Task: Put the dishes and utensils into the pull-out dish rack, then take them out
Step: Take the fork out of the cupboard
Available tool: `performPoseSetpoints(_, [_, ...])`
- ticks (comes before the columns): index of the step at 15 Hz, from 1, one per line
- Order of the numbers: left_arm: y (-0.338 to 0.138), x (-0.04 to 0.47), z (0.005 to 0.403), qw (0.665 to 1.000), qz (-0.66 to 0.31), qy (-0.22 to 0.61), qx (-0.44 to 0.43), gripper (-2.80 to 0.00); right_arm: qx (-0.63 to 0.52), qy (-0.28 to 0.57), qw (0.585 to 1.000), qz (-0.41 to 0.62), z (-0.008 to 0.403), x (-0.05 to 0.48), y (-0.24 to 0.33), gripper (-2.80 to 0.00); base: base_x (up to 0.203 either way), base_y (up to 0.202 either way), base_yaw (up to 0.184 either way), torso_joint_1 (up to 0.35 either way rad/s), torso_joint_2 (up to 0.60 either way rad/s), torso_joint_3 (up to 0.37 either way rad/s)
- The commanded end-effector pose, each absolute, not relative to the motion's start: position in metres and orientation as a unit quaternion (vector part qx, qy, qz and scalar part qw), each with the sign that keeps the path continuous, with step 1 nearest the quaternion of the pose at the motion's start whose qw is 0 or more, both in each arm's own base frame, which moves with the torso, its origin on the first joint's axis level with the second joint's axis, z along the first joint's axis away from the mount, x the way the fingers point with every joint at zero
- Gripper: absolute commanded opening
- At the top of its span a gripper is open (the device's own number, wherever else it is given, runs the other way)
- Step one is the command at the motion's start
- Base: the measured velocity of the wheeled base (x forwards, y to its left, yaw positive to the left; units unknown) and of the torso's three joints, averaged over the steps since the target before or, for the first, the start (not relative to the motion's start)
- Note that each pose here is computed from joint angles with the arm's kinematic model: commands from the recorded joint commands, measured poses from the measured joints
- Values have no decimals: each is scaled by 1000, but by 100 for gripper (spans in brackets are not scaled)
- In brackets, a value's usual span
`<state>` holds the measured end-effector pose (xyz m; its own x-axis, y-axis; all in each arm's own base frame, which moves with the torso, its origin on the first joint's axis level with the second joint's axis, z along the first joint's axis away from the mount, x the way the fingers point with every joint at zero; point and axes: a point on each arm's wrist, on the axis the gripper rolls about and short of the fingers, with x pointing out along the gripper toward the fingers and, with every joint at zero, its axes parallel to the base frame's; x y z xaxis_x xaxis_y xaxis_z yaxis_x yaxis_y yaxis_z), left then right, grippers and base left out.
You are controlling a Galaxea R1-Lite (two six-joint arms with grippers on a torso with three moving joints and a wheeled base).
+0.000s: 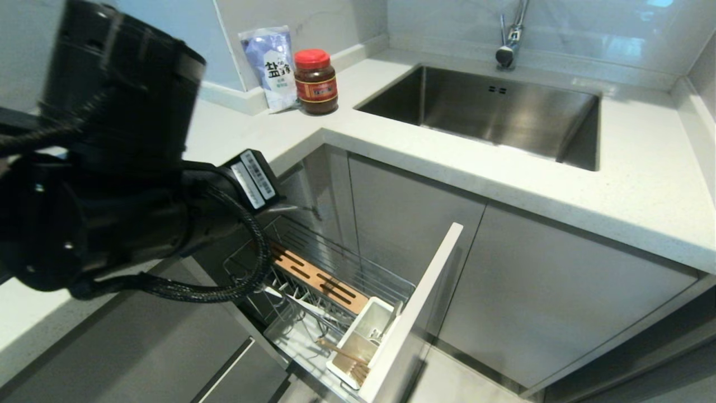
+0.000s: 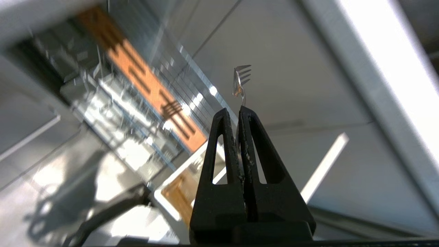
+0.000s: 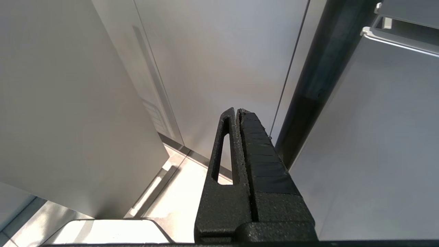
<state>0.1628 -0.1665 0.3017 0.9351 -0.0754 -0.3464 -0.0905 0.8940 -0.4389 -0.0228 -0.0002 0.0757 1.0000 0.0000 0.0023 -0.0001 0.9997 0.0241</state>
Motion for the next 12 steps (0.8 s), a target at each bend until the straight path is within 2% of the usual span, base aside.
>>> performPoseSetpoints(1, [-139, 148, 330, 956, 2, 136, -260, -280, 12, -3, 1000, 1, 75, -23, 0, -280, 0, 0, 0, 0, 0, 0])
performPoseSetpoints(8, [-61, 139, 385, 954, 106, 4, -279, -280, 12, -3, 1000, 1, 75, -23, 0, -280, 0, 0, 0, 0, 0, 0])
performPoseSetpoints(12, [-22, 119, 404, 956, 131, -65, -253, -280, 12, -3, 1000, 1, 75, -23, 0, -280, 0, 0, 0, 0, 0, 0])
